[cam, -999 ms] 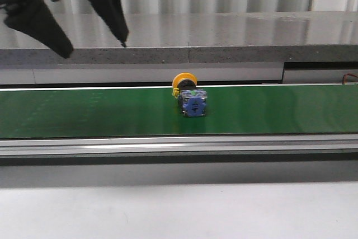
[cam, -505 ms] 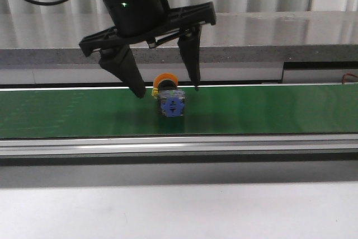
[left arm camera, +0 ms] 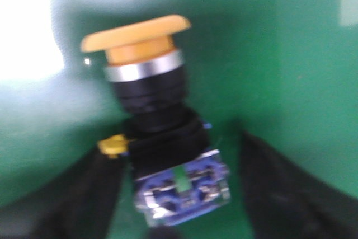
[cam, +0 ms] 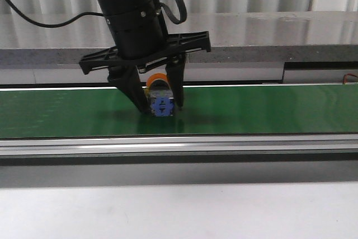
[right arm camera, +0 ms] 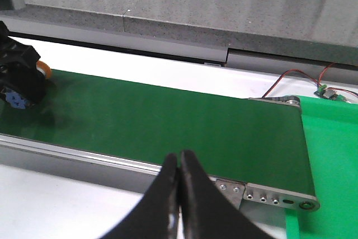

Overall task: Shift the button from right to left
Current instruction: 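Lower the open left gripper over the button and close on it, then lift the button with the left gripper and carry it toward the blue tray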

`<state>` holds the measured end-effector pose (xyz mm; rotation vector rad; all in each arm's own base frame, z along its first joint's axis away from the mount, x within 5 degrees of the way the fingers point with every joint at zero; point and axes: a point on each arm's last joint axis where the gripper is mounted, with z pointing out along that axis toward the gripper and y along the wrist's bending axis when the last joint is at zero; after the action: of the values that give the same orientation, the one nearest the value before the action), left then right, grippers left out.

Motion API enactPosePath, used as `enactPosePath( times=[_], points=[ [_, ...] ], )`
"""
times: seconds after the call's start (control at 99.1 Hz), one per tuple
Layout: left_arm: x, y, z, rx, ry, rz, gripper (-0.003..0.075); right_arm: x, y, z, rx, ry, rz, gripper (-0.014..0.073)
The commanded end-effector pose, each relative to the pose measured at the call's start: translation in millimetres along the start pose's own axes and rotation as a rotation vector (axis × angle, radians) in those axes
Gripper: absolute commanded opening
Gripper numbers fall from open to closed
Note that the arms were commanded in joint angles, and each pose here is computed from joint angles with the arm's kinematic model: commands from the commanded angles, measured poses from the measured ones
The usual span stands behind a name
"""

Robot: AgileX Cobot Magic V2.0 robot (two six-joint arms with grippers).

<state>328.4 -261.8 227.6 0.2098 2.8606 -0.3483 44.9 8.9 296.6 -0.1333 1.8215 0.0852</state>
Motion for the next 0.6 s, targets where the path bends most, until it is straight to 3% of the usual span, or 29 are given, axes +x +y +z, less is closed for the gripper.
enactPosePath(
  times=[0.0, 0.141, 0.353, 0.586],
  points=[
    [-7.4, -9.4, -29.5, 0.057, -0.085, -0.007, 0.0217, -14.4, -0.7, -3.2, 0.007, -0.098, -0.010, -0.0066],
    [-11.6, -12.0, -40.2, 0.065, -0.109, 0.000, 0.0113, -14.4, -0.7, -3.2, 0.007, -0.098, -0.010, -0.0066],
    [-15.1, -7.3, -76.9, 0.055, -0.173, 0.019, 0.0113, -14.4, -0.7, -3.2, 0.007, -0.098, -0.010, -0.0066],
    [-21.4, 30.1, -113.3, 0.009, -0.194, 0.036, 0.0113, -14.4, -0.7, -3.2, 0.007, -0.098, -0.010, -0.0066]
  ],
)
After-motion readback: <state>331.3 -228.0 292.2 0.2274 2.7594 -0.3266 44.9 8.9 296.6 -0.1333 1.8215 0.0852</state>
